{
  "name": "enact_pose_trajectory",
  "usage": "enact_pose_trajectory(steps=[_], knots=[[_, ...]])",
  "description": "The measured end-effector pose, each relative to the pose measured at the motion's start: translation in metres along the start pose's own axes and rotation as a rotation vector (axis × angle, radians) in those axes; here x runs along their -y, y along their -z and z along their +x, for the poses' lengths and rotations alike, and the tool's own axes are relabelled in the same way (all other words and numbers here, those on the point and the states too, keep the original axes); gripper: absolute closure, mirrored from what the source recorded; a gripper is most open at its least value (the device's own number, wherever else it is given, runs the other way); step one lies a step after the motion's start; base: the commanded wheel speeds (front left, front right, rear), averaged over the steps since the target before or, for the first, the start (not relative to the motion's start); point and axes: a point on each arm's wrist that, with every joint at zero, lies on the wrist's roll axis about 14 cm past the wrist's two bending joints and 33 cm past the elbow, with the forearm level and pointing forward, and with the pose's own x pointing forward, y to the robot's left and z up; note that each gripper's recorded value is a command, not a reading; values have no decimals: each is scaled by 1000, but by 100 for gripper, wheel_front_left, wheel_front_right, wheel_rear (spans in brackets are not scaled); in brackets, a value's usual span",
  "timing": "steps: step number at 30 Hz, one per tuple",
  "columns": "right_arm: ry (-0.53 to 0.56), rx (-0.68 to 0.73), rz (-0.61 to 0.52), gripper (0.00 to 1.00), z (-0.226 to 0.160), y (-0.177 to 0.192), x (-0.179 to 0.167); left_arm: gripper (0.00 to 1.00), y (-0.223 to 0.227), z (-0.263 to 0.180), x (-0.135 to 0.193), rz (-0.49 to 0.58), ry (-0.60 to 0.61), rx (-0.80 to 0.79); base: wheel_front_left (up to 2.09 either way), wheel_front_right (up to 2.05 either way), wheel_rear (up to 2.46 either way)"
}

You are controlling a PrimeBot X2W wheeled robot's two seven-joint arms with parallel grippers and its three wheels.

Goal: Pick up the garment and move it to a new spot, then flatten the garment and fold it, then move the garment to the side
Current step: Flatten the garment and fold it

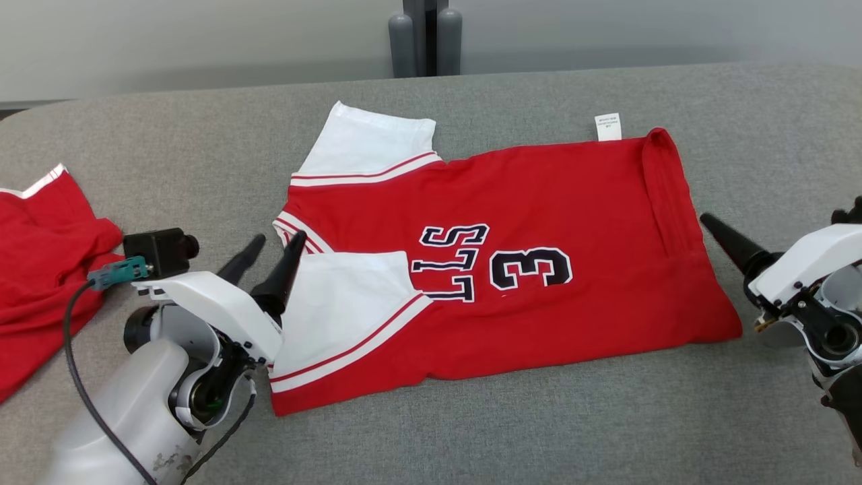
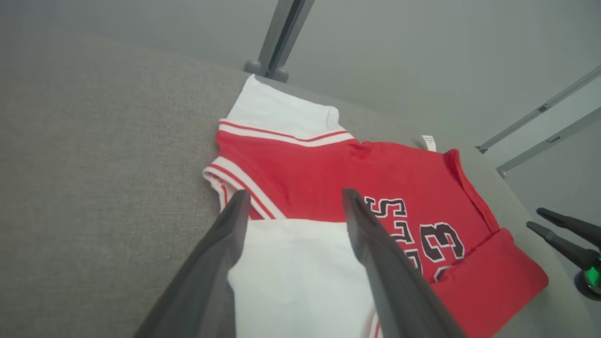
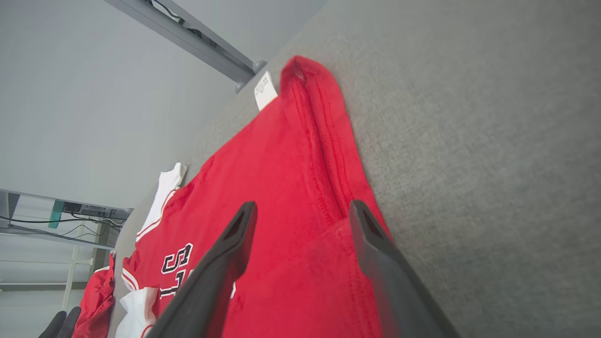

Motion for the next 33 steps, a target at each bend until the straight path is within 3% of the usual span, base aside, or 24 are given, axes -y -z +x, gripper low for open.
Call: enact_pose_trajectory(steps=[5,10,14,21,33], knots=[[-80,241,-174,0,-18,-41,-29,0,-44,-7,9,61,11,236,0,0,0],[-126,464,-398,0,-47,-62,-46,0,-67,-20,25,126,37,365,0,0,0],[-113,522,-573,0,-61,-60,-44,0,-105,-42,41,173,40,551,0,0,0],[-121,665,-654,0,-87,-54,-65,0,-81,-67,45,249,-16,616,0,0,0],[-62,718,-626,0,-109,-18,-64,0,-30,-88,23,281,-110,532,0,0,0]])
